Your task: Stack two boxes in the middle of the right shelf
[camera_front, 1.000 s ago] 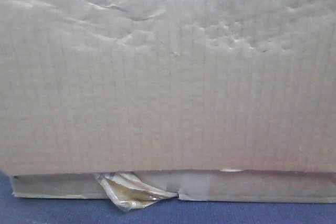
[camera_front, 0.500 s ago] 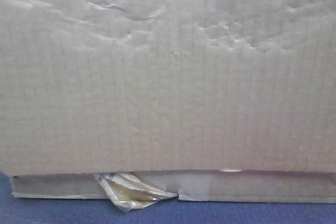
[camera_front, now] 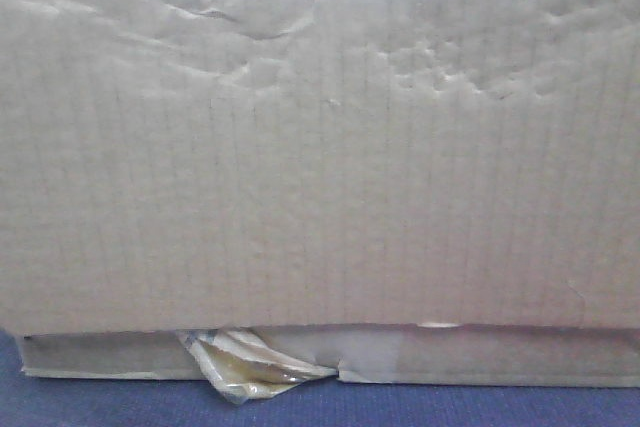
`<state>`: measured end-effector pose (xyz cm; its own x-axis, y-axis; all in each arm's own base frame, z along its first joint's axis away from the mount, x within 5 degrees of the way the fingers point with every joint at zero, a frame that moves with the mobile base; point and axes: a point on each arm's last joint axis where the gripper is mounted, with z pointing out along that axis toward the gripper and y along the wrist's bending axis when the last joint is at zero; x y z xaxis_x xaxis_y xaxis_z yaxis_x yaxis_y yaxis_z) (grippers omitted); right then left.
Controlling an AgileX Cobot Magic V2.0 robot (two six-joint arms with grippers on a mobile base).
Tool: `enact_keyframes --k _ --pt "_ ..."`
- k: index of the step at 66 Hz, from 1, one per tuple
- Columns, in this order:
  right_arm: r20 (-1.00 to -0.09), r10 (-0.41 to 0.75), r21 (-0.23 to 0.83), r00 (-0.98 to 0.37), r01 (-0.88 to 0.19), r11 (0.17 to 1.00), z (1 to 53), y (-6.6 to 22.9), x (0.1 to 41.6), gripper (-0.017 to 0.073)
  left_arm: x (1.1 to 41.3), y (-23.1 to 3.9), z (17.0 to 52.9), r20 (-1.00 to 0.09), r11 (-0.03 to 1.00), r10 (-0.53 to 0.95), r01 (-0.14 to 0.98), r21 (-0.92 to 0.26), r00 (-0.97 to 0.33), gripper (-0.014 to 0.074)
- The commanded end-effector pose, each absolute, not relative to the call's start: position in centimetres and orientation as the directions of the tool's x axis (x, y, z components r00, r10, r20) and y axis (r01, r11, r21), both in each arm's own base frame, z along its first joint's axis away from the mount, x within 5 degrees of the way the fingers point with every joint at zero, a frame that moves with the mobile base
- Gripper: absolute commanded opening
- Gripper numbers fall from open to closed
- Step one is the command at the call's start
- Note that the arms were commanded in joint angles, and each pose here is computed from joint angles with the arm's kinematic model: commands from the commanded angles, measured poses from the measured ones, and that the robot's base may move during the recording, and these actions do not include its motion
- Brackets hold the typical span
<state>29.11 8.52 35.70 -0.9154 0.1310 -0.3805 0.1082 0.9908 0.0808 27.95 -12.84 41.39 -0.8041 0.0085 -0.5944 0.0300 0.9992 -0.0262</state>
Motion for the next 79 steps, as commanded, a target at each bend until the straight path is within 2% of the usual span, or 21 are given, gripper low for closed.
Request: enact_keyframes --k 1,14,40,66,71,77,79 --pt "-0.367 0.113 0.076 -0.923 0.091 0.993 35.0 9.2 29.3 0.0349 27.9 -12.6 41.6 -0.603 0.999 0.003 0.027 -0.030 -0.798 0.0360" --pt "-0.332 0.106 0.059 -0.938 0.091 0.994 33.8 9.6 30.2 0.0349 27.9 -12.6 41.6 -0.603 0.999 0.003 0.027 -0.030 -0.798 0.0360" --pt "-0.335 0.088 0.048 -0.938 0.076 0.996 33.8 9.5 30.2 0.0337 28.1 -12.8 41.3 -0.596 0.999 0.006 0.026 -0.026 -0.803 0.0360" --pt "-0.353 0.072 0.049 -0.933 0.059 0.997 34.4 9.4 29.8 0.0083 28.1 -12.8 41.2 -0.595 0.999 0.006 0.026 -0.025 -0.804 0.0360" --pt "-0.354 0.070 0.049 -0.933 0.057 0.997 34.4 9.4 29.8 -0.0009 28.2 -12.8 41.2 -0.593 0.999 0.007 0.026 -0.024 -0.805 0.0360" --pt "-0.355 0.047 0.040 -0.934 0.035 0.999 34.4 9.4 29.8 -0.0172 28.6 -13.0 40.7 -0.582 1.000 0.011 0.026 -0.017 -0.813 0.0360" --pt "-0.355 0.047 0.040 -0.934 0.035 0.999 34.4 9.4 29.8 -0.0168 28.9 -13.2 40.3 -0.574 1.000 0.014 0.026 -0.012 -0.819 0.0360"
